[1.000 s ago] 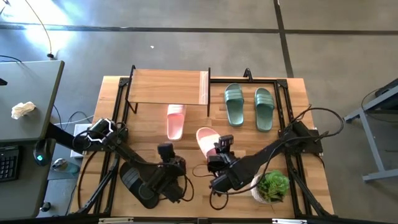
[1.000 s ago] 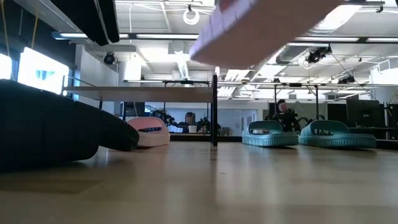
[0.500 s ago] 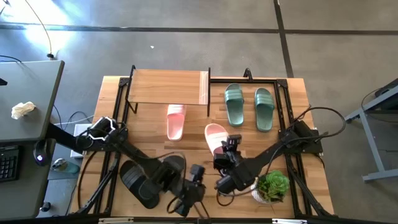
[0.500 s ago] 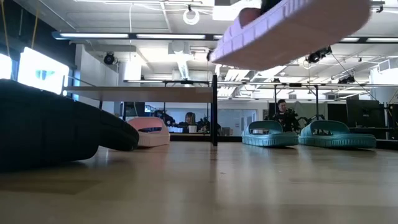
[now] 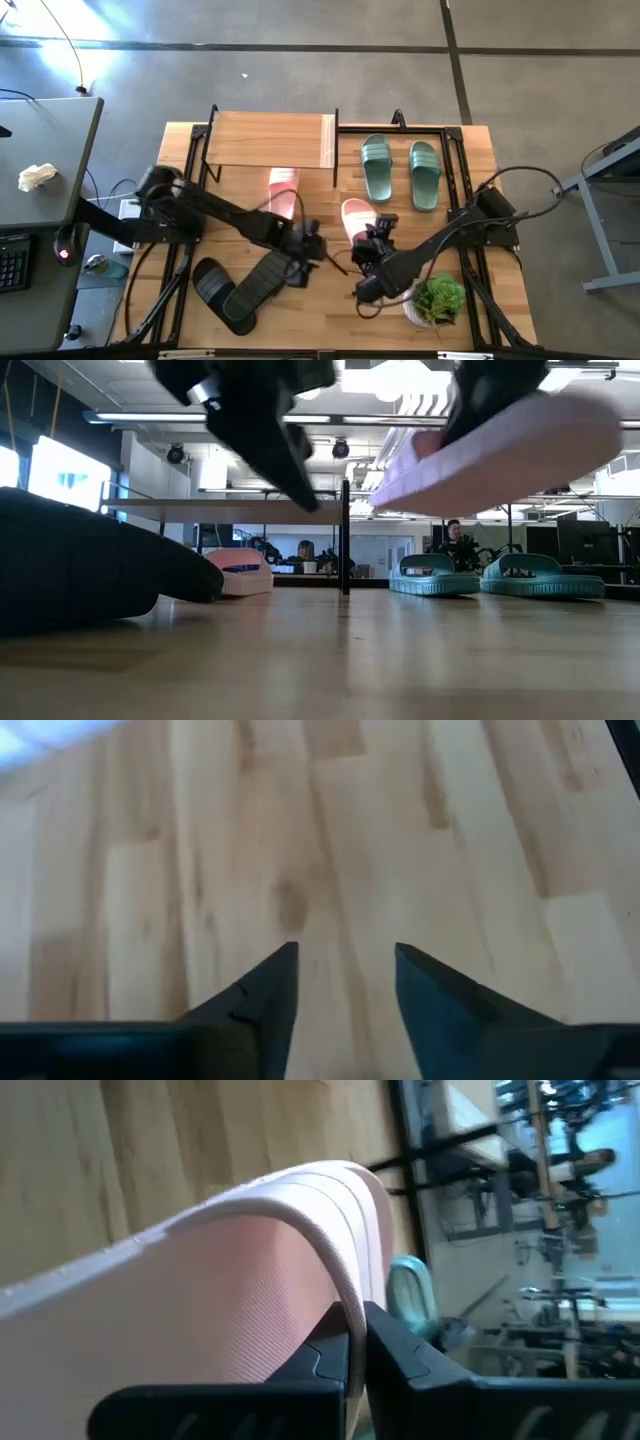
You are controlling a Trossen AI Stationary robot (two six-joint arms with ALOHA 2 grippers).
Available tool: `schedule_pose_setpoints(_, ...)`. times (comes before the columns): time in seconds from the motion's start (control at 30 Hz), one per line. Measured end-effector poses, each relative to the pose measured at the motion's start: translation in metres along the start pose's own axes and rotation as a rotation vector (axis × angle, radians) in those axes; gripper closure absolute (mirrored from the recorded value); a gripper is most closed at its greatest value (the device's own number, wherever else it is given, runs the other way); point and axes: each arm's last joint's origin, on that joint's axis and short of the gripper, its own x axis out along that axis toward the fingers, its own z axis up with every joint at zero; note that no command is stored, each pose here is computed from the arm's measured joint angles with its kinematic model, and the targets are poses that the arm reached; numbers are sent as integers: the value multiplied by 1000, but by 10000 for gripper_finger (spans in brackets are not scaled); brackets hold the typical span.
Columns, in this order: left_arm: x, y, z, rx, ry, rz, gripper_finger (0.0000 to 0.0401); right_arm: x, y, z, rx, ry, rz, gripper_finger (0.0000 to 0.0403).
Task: Pick and place slides into the shelf
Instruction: Put the right pink slipper under the shelf
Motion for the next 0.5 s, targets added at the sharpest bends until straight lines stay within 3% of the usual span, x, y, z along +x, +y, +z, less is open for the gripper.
schedule_pose_setpoints(0.27, -65, 8, -49, -111, -219, 15, 314, 40, -5, 36, 31, -86, 81, 403)
schedule_pose_setpoints(0.4, -83, 11, -69, -132, -254, 48, 323, 67, -16, 59, 76, -135, 164, 403)
schedule_pose_setpoints(0.5, -90, 12, -80, -140, -247, 57, 325, 91, -22, 67, 67, -131, 119, 403)
